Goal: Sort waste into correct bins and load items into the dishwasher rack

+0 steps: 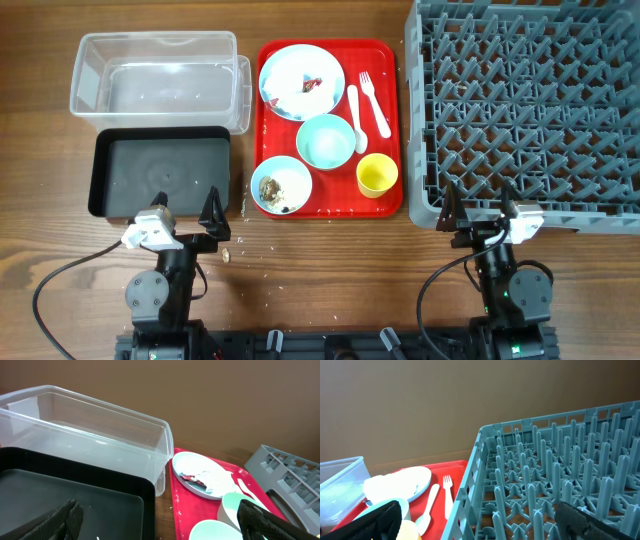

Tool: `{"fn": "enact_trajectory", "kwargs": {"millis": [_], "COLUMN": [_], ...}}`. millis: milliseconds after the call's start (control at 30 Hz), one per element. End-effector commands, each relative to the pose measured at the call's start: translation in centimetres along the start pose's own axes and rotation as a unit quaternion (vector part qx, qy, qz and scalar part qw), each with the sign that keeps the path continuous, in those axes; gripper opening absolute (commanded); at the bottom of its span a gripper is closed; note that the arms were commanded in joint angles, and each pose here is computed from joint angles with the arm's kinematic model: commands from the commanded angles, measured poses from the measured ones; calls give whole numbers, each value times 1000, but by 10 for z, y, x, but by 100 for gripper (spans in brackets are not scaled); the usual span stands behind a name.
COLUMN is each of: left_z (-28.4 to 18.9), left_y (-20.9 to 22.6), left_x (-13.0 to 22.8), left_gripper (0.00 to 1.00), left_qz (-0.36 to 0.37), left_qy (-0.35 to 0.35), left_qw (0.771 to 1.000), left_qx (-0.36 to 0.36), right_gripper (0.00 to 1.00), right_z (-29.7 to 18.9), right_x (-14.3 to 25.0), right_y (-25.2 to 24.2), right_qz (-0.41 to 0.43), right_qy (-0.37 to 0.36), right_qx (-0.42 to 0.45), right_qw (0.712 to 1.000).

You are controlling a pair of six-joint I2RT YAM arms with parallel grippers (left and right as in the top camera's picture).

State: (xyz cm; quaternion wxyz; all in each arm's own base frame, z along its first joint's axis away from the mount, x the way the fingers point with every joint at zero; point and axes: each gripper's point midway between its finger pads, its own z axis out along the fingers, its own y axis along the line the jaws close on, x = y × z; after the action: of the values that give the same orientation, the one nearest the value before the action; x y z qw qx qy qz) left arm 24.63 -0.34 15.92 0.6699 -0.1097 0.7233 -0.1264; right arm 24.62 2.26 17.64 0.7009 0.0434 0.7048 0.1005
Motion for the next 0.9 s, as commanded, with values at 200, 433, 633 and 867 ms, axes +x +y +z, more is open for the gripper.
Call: {"fn": "enact_trajectory", "kwargs": {"millis": [200,433,633,867], "left_z": [0,0,0,0], "left_y": [3,3,3,3], "left_x": [1,1,1,1], "left_gripper": [100,100,100,100], "left_qz": [10,10,11,10], "left_qy": [-2,-2,-2,-2], "left_qw": [1000,1000,1000,1000], "left_qx": [-5,-5,-5,-5], "right_gripper": [100,100,100,100], "right_z": [0,0,-1,-1], "right_x": [-2,-3,-10,-19], "right_y": [0,0,1,3], "right_qz": [4,5,5,5], "right_qy": [-7,-7,-22,-40], "right_qx": [2,1,-2,-5], "right_qw": [1000,1000,1000,999]}}
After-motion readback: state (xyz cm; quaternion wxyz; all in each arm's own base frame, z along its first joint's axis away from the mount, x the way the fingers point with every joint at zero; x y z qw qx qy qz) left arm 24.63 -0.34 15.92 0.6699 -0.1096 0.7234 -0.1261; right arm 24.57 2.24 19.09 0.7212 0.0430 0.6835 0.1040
